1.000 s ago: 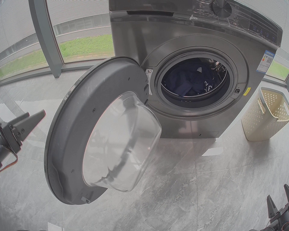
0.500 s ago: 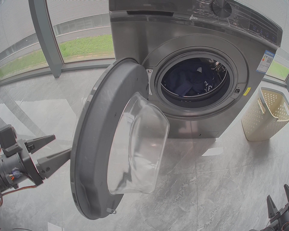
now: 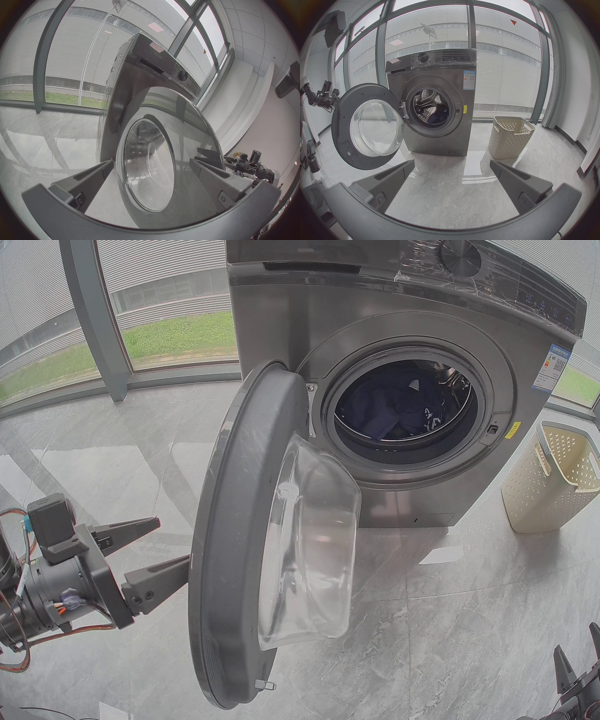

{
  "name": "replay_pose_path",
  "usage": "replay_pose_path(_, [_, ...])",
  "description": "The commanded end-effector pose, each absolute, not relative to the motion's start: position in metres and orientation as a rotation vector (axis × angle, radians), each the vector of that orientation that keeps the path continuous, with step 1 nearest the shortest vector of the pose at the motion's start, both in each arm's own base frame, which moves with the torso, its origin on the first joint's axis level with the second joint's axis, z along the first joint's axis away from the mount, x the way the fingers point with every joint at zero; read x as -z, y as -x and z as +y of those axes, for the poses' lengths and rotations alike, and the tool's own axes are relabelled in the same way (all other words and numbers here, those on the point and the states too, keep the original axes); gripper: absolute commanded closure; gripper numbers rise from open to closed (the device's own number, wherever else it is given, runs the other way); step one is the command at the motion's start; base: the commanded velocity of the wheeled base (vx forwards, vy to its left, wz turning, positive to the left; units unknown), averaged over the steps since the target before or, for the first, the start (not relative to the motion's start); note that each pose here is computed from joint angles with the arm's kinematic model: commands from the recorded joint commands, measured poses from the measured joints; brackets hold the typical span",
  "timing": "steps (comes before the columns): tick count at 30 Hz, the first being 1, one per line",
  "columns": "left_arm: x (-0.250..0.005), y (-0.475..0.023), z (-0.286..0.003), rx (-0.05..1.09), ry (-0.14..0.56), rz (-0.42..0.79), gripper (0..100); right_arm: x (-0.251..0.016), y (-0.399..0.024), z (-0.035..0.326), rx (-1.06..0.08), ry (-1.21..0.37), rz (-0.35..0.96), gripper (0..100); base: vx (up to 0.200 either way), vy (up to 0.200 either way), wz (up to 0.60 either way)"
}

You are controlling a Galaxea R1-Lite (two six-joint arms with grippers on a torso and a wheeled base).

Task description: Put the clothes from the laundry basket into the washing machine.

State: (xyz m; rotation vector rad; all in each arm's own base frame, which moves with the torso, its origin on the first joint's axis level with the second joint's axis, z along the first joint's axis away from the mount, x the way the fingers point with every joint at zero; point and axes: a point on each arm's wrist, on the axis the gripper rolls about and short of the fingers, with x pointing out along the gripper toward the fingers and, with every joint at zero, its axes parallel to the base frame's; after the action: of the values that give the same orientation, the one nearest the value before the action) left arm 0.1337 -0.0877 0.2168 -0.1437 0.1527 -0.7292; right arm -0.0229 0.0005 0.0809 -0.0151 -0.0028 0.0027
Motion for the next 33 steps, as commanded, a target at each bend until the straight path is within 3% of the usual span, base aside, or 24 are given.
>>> replay_pose_path(1, [-0.212, -0.146, -0.101, 0.746, 0.136, 0.182, 0, -0.076, 0.023, 0.001, -0.003, 0.015, 0.002, 0, 0.0, 0.0, 0.0])
replay_pose_path(19, [-0.221, -0.168, -0.13, 0.81, 0.144, 0.135, 0, -0.076, 0.023, 0.001, -0.003, 0.015, 0.002, 0, 0.0, 0.0, 0.0])
replay_pose_path(33, [-0.213, -0.2, -0.169, 0.854, 0.14, 0.141, 0, -0.076, 0.023, 0.001, -0.003, 0.015, 0.0, 0, 0.0, 0.0, 0.0])
